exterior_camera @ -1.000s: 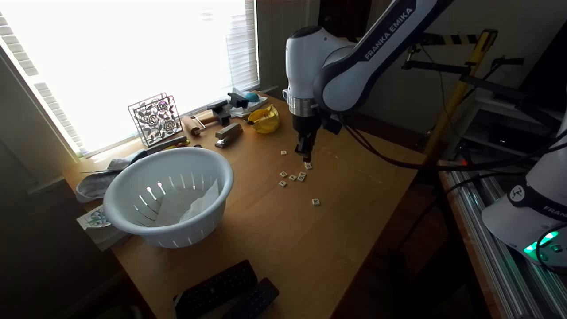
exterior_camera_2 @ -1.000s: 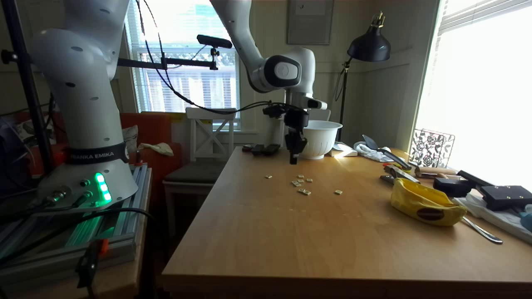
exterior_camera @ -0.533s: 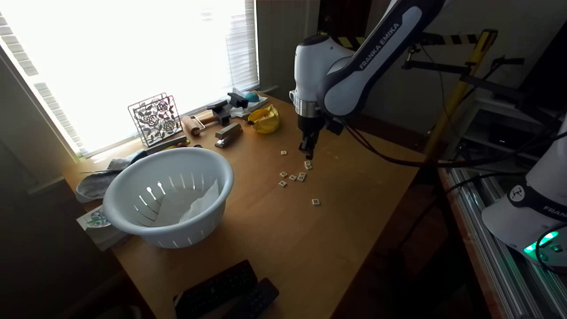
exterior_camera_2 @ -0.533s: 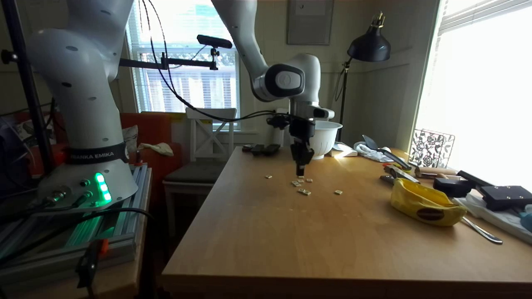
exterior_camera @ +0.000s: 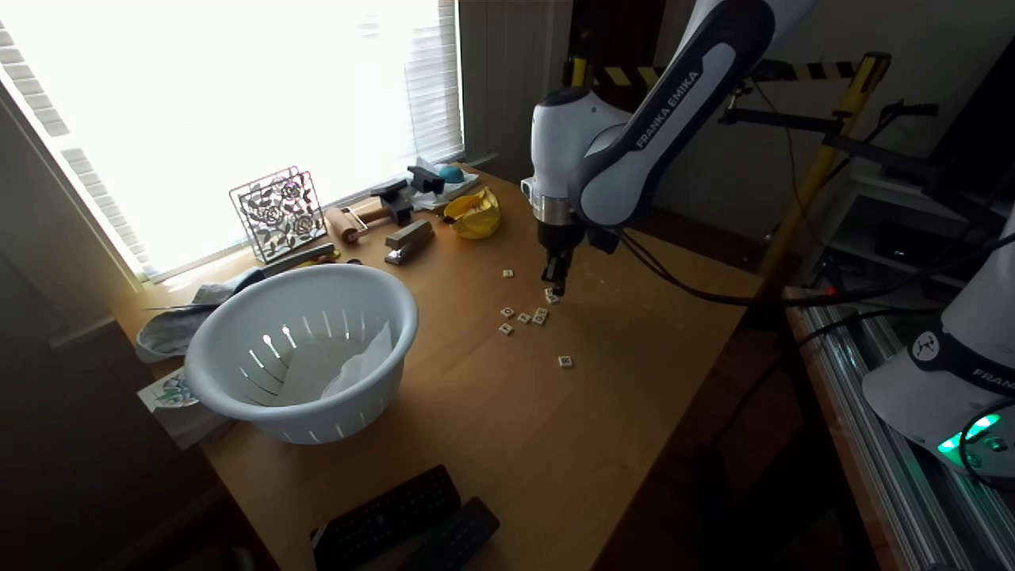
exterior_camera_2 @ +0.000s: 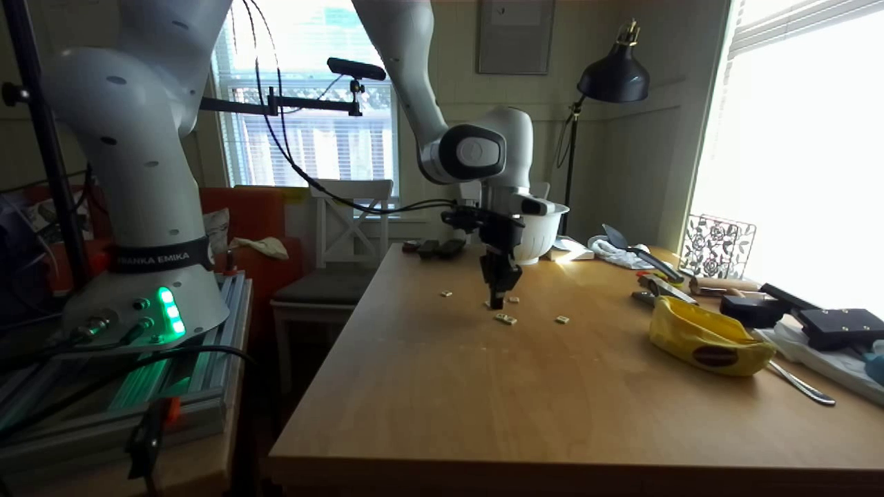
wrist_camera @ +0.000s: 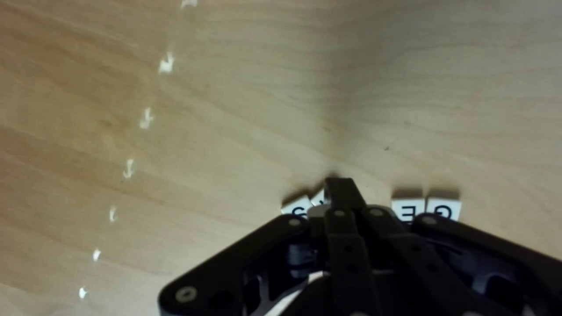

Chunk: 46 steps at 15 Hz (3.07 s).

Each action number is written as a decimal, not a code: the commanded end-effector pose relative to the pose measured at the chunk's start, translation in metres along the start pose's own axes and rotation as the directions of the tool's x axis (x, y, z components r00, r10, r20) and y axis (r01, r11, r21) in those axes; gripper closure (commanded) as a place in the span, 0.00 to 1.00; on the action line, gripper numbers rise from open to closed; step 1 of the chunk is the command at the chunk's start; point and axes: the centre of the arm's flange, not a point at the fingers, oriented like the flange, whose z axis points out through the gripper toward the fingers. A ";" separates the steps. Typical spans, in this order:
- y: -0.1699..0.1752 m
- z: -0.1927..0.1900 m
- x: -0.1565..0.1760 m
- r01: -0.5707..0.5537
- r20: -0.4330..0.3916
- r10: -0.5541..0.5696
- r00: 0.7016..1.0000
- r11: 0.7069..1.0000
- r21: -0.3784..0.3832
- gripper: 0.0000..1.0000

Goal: Slide the letter R backwards then put the rest of the letters together

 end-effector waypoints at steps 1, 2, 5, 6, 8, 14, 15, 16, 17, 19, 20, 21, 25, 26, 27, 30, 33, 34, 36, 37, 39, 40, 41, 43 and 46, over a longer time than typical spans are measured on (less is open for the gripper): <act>0.000 0.000 0.000 0.000 -0.001 0.000 1.000 1.000 0.000 0.99; 0.000 0.000 0.000 0.000 -0.001 0.000 1.000 1.000 0.000 0.99; 0.000 0.002 0.001 0.007 0.002 -0.007 1.000 1.000 -0.001 1.00; 0.000 0.004 0.002 0.012 0.003 -0.012 1.000 1.000 0.002 1.00; -0.001 0.005 0.002 0.020 0.003 -0.020 1.000 1.000 0.009 1.00; 0.000 0.008 0.006 0.063 0.004 -0.063 0.998 0.998 0.011 1.00; 0.001 0.010 0.007 0.063 0.005 -0.063 0.998 0.998 0.011 1.00; 0.002 0.011 0.008 0.060 0.006 -0.060 0.998 0.998 0.015 1.00; 0.003 0.012 0.009 0.058 0.006 -0.058 0.998 0.998 0.018 1.00; 0.004 0.014 0.010 0.056 0.007 -0.056 0.998 0.998 0.025 1.00; 0.005 0.017 0.011 0.061 0.007 -0.061 0.998 0.998 0.028 1.00; 0.006 0.019 0.013 0.066 0.009 -0.066 0.998 0.997 0.033 1.00; 0.005 0.022 0.016 0.102 0.005 -0.102 0.995 0.994 0.043 1.00; 0.006 0.022 0.018 0.110 0.004 -0.111 0.994 0.993 0.044 1.00; 0.006 0.023 0.018 0.115 0.004 -0.115 0.993 0.992 0.044 1.00; 0.005 0.025 0.019 0.125 0.020 -0.126 0.992 0.991 0.041 1.00; 0.000 0.028 0.016 0.078 0.061 -0.081 0.995 0.996 0.046 1.00; -0.001 0.029 0.015 0.066 0.071 -0.069 0.995 0.997 0.047 1.00; -0.001 0.029 0.016 0.025 0.086 -0.029 0.996 0.998 0.054 1.00; -0.001 0.030 0.017 -0.002 0.091 -0.004 0.996 0.998 0.061 1.00; -0.002 0.030 0.018 -0.061 0.100 0.053 0.994 0.995 0.080 1.00; -0.003 0.030 0.019 -0.080 0.104 0.070 0.992 0.993 0.092 1.00; -0.003 0.031 0.020 -0.105 0.103 0.095 0.990 0.990 0.098 1.00; -0.005 0.032 0.021 -0.144 0.107 0.132 0.985 0.983 0.112 1.00; -0.007 0.031 0.024 -0.196 0.114 0.183 0.977 0.973 0.121 1.00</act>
